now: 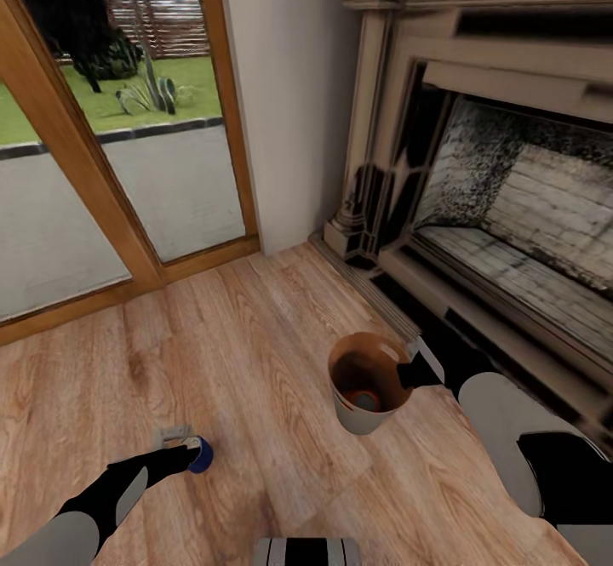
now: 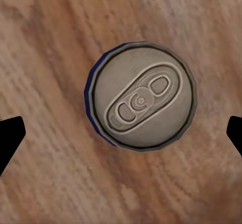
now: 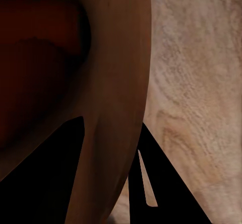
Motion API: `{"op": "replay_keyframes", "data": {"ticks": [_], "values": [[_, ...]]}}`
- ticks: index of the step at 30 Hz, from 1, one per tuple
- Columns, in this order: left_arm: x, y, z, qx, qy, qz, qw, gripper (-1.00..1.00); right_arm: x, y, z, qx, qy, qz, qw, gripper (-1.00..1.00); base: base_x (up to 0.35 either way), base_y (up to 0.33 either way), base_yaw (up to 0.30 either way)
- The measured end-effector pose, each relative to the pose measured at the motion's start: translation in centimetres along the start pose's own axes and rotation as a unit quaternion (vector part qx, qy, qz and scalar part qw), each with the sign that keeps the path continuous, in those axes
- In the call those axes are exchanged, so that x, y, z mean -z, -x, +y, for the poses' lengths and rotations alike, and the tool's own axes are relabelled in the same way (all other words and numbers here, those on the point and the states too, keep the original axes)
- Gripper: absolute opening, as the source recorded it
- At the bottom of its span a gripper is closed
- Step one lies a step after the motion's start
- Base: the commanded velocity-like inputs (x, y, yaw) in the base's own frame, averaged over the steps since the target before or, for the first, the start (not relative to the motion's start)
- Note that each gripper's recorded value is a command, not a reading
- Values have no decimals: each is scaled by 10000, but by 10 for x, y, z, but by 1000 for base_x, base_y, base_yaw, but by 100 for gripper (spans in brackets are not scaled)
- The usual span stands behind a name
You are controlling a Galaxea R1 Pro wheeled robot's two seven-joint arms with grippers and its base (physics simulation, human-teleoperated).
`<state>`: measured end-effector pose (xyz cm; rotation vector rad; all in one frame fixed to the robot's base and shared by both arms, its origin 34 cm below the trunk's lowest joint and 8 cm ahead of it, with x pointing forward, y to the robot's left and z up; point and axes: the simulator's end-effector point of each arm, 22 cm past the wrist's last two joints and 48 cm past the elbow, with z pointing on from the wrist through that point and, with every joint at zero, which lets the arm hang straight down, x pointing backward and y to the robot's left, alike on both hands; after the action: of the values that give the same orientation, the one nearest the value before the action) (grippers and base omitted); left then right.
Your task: Put the three can of soda from the living room inside the tash can in the kitchen.
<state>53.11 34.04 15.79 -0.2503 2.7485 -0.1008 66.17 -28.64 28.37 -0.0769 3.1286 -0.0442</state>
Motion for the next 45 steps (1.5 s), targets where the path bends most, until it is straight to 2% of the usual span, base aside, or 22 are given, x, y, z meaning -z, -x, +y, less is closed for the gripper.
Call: {"op": "replay_keyframes", "data": {"ticks": [30,35,45], "values": [[-2,0,-9,-40,-100,-10,9999,100,-2,0,2,17,-1,14,10000,-100,70,0,0],[-2,0,-9,-39,-105,-11,9999,100,-2,-1,1,139,-88,27,9999,-100,0,0,0],[-13,-19,-5,-38,-73,181,9998,100,-22,-6,1,186,-103,196,9996,-100,0,0,0]]}}
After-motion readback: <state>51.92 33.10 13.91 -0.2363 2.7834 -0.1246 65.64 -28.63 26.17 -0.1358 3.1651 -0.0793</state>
